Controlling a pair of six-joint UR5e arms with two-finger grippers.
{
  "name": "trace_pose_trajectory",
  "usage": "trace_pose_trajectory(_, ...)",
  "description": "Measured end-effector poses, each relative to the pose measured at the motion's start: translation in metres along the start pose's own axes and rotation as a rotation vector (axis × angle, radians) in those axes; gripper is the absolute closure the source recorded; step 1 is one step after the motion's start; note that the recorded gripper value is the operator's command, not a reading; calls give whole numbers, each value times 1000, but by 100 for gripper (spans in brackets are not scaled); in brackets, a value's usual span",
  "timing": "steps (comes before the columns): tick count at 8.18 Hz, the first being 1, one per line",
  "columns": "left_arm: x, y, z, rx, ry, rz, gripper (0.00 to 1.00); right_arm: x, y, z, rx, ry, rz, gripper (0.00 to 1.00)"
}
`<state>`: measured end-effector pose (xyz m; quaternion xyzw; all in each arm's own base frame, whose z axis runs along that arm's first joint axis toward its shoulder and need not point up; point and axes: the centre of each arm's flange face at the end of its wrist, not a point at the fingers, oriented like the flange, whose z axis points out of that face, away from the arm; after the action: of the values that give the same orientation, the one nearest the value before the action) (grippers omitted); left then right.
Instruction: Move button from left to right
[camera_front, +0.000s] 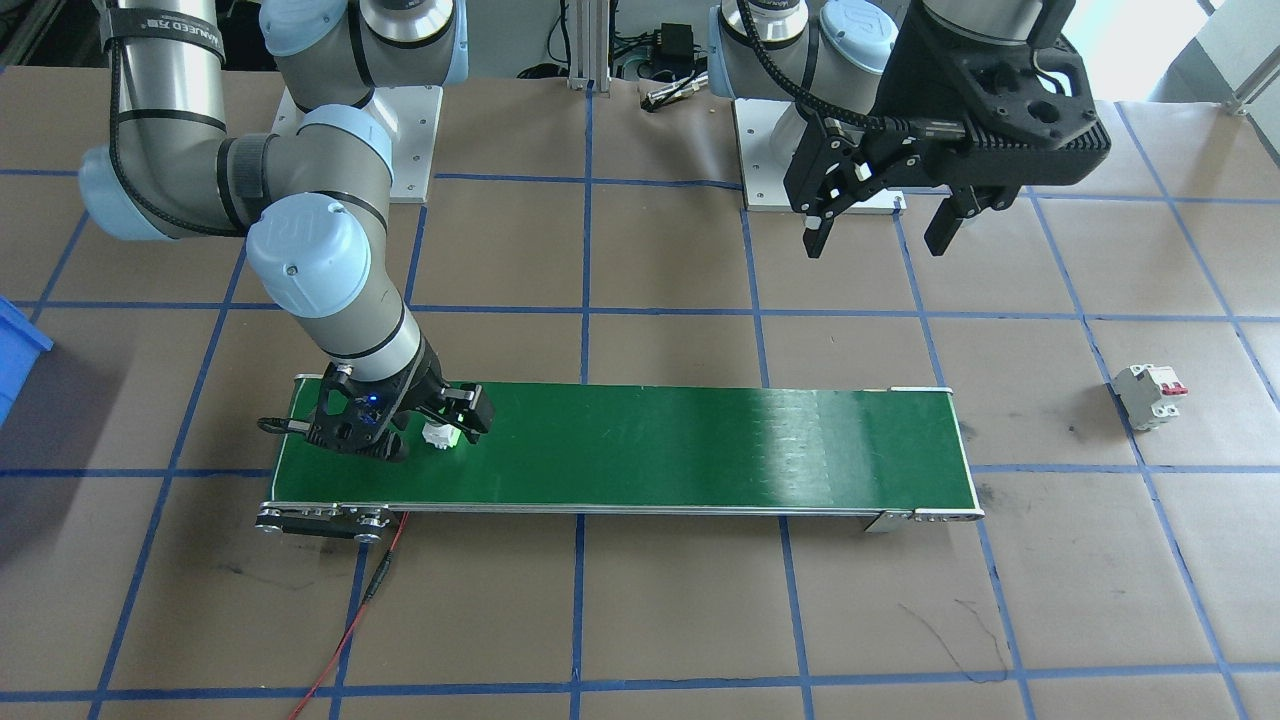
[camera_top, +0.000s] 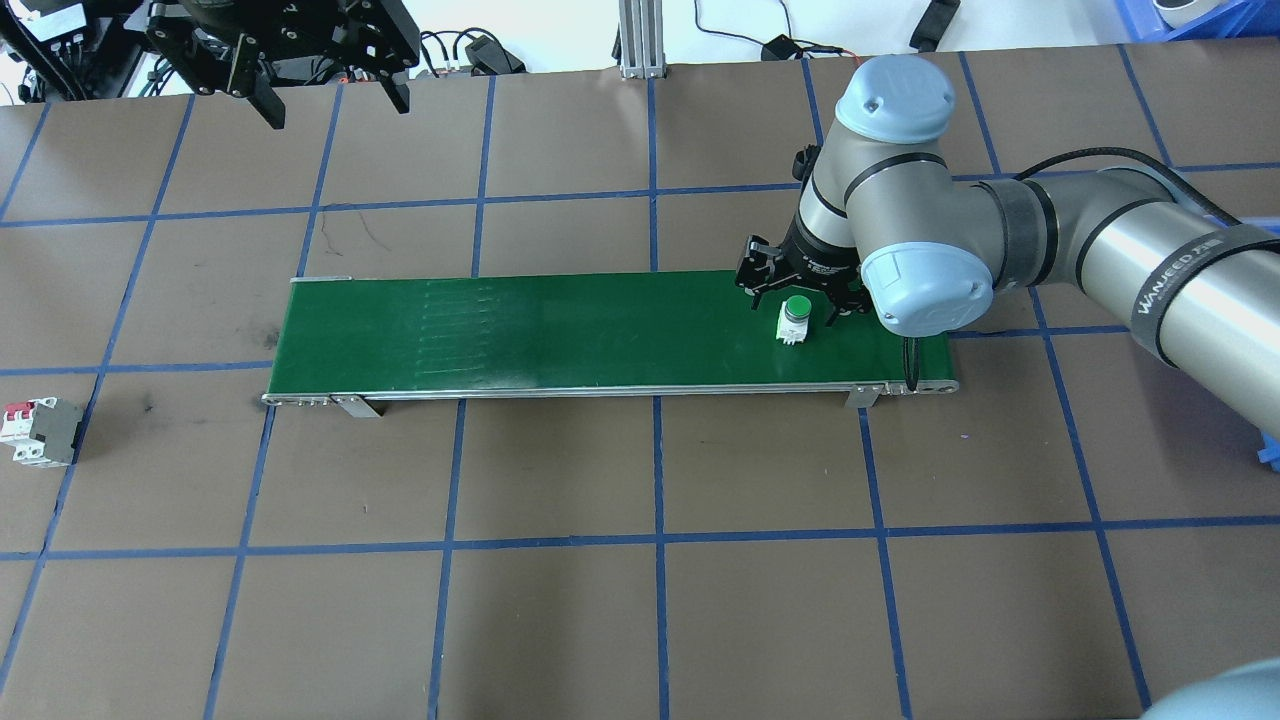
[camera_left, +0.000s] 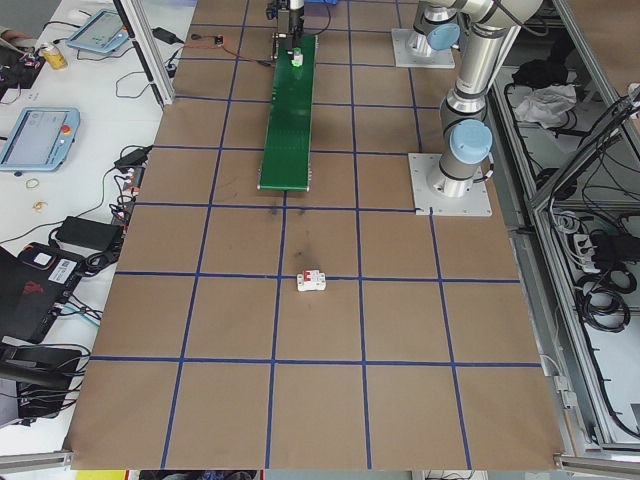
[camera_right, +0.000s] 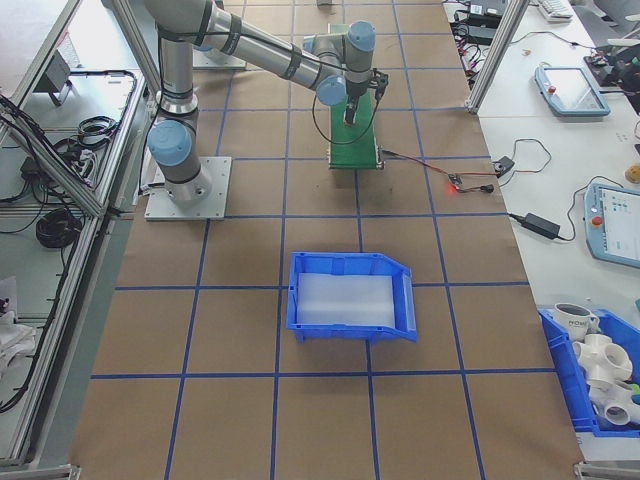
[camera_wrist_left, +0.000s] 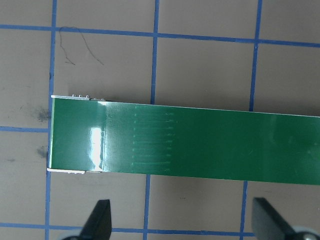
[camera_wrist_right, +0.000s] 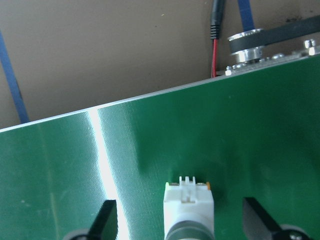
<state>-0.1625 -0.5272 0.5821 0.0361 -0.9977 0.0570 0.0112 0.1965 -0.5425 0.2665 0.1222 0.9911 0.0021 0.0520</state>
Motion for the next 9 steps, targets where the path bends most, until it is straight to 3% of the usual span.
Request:
trace_pose_trajectory(1, 0, 1, -1, 1, 0, 0, 0, 6, -1, 3, -15, 27, -8, 95)
trace_pose_trajectory(2, 0, 1, -1, 2, 1, -1, 0, 12, -3, 3, -26, 42, -25, 100)
trace_pose_trajectory(4, 0, 2, -3, 5, 2, -1, 0, 47, -24, -13, -47, 79, -82, 100)
trace_pose_trajectory(6, 0, 3, -4, 7, 2, -1, 0, 94, -59, -59, -83, 118, -195, 100)
trace_pose_trajectory(9, 0, 4, -5, 7, 2, 0, 0, 206, -86, -139, -94, 219, -524, 100)
